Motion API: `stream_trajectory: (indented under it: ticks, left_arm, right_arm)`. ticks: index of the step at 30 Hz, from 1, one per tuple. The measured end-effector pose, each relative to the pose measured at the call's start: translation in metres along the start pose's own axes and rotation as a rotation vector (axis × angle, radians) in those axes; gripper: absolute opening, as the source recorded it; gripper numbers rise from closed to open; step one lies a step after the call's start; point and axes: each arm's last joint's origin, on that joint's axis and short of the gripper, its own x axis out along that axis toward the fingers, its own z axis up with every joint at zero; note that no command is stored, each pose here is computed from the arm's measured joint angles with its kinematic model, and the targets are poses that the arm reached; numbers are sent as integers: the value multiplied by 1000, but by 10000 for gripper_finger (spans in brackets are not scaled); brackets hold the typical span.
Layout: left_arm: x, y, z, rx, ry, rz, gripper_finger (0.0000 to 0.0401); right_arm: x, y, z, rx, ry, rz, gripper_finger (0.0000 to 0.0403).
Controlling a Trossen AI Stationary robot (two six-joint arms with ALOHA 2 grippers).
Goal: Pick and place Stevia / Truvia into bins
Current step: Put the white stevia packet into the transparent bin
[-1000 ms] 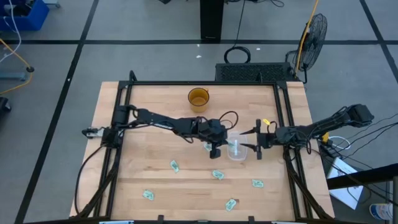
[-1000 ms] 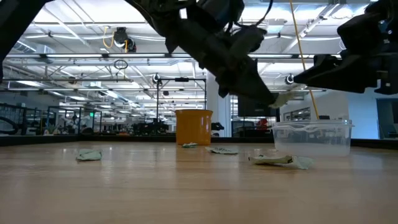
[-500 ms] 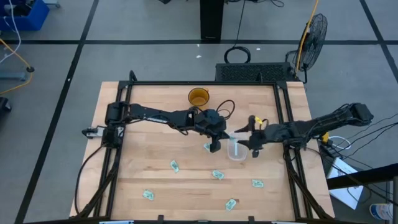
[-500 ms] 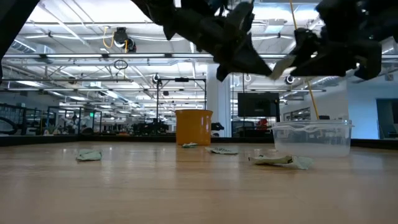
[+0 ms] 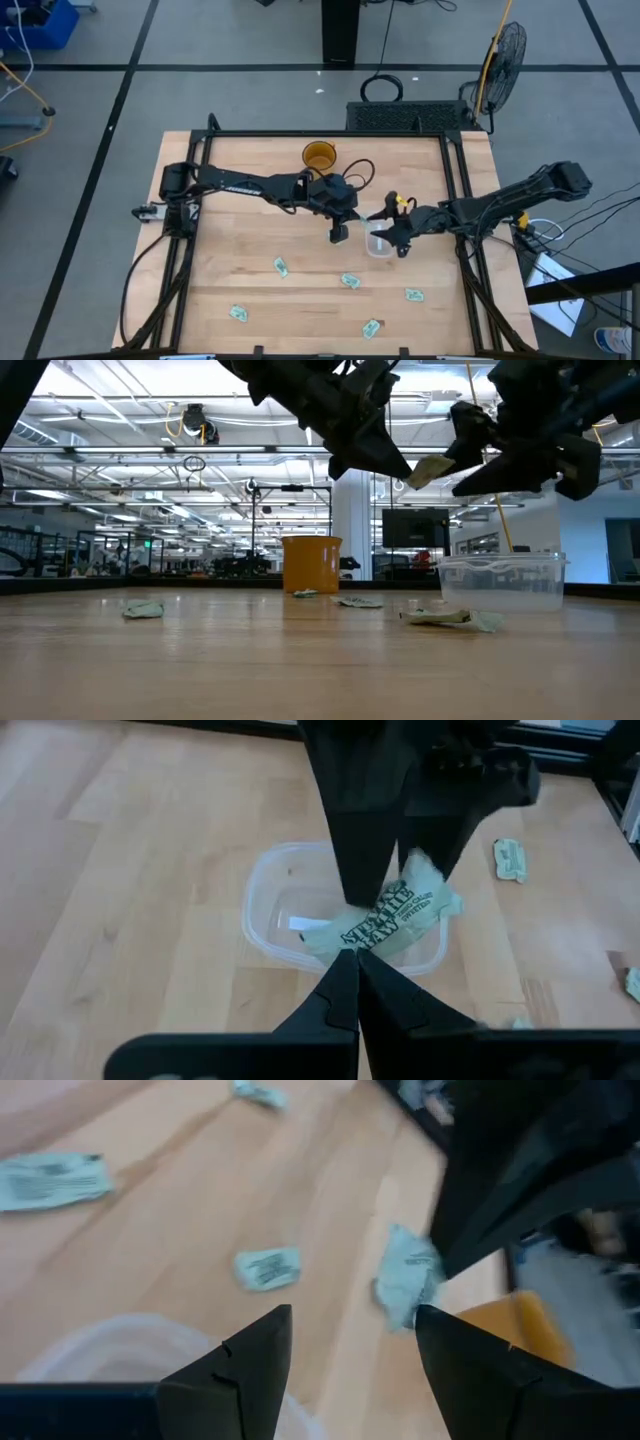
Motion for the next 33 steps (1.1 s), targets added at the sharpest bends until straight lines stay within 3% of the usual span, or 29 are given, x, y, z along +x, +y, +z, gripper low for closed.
stream_trajectory:
  ticks: [13,18,26,33]
  left_arm:
    - [0,0,0,0,3,1,3]
    - [0,0,0,0,1,1,7]
    - [0,0,0,27,2,1,17]
    - [0,0,0,76,-1,11,41]
  right_arm:
    - [10,-1,6,-69,-47,-61,196]
    - [10,-2,7,-40,-52,-65,145]
    - [9,-4,6,-20,-12,-128,14]
    - [10,-3,6,-5,-24,-101,11]
